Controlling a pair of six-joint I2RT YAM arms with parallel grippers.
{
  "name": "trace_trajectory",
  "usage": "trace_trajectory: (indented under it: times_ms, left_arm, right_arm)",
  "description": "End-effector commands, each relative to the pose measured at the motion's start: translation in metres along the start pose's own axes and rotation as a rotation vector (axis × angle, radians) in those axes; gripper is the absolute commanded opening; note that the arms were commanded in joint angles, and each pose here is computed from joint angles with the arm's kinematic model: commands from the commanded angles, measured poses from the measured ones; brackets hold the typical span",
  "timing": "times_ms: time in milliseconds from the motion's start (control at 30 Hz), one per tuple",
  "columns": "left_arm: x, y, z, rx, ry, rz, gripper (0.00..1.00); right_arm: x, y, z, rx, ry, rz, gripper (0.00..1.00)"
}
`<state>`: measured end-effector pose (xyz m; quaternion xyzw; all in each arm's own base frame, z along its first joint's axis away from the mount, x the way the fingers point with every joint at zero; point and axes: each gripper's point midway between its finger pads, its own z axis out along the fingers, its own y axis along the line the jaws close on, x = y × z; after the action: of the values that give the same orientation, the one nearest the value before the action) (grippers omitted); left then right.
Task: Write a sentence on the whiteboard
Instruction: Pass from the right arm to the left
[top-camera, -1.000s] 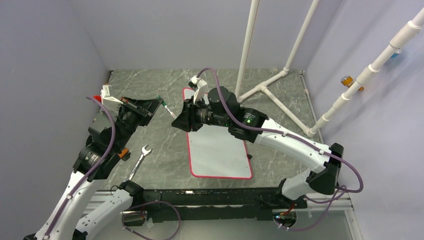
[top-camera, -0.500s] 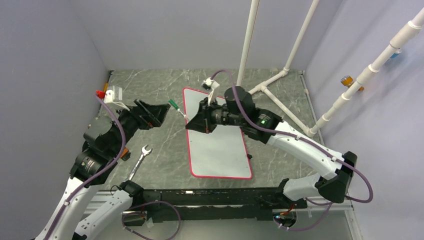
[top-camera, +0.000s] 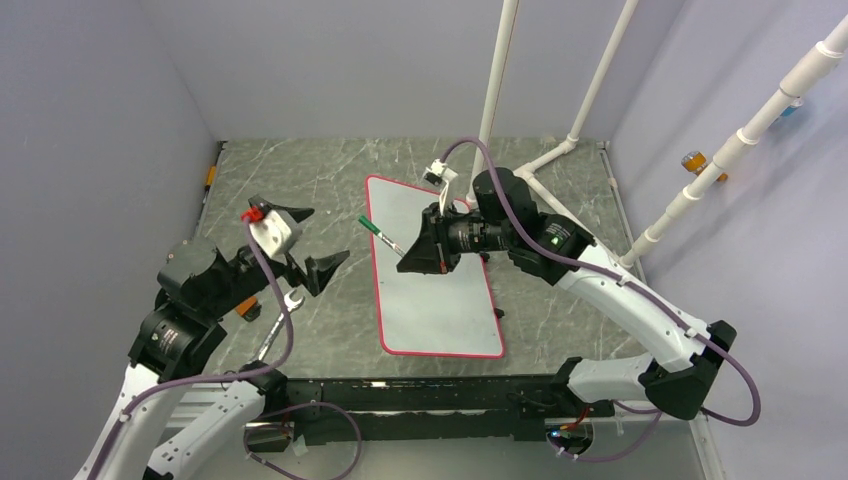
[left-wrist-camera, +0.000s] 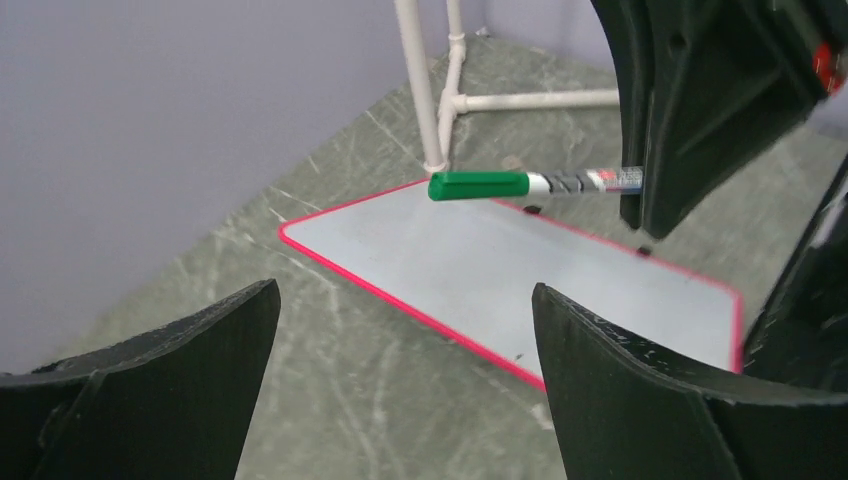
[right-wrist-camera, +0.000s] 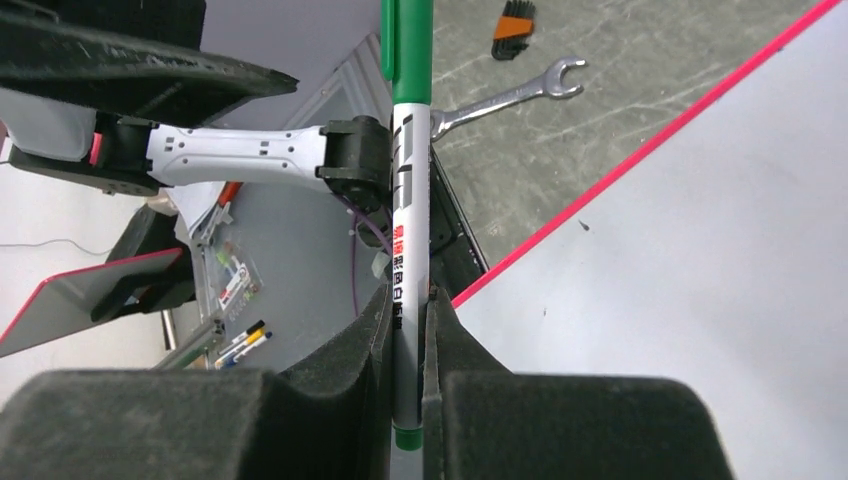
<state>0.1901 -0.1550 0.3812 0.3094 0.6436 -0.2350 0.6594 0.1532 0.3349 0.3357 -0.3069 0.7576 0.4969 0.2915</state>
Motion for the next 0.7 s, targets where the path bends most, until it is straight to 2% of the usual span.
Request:
trace_trajectory:
  times_ms: [0, 100, 200, 300, 367, 500, 667]
  left_arm:
    - [-0.008, -0.009, -0.002, 0.110, -0.088, 0.369, 0.99]
    - [-0.001, -0.011, -0.001, 0.154, -0.092, 0.565, 0.95]
    - [0.010, -0.019, 0.000, 0.232, -0.098, 0.748, 0.99]
    - [0.005, -0.019, 0.006, 0.229, -0.119, 0.781, 0.99]
    - [0.006, -0.022, 0.010, 0.253, -0.122, 0.797, 0.95]
    - [0.016, -0.028, 0.022, 0.317, -0.068, 0.821, 0.86]
    - [0.043, -0.034, 0.041, 0.373, 0.044, 0.873, 0.88]
  right_arm:
    - [-0.003, 0.008, -0.005, -0.006, 0.024, 0.050, 0.00]
    - [-0.001, 0.004, -0.003, 0.018, 0.044, 0.079, 0.00]
    - [0.002, 0.002, 0.003, 0.018, 0.069, 0.113, 0.00]
    - [0.006, -0.002, 0.010, 0.020, 0.096, 0.137, 0.00]
    - [0.009, -0.004, 0.014, 0.016, 0.112, 0.150, 0.00]
    - [0.006, -0.001, 0.016, 0.000, 0.121, 0.152, 0.00]
    - [0.005, 0.002, 0.018, -0.017, 0.139, 0.150, 0.00]
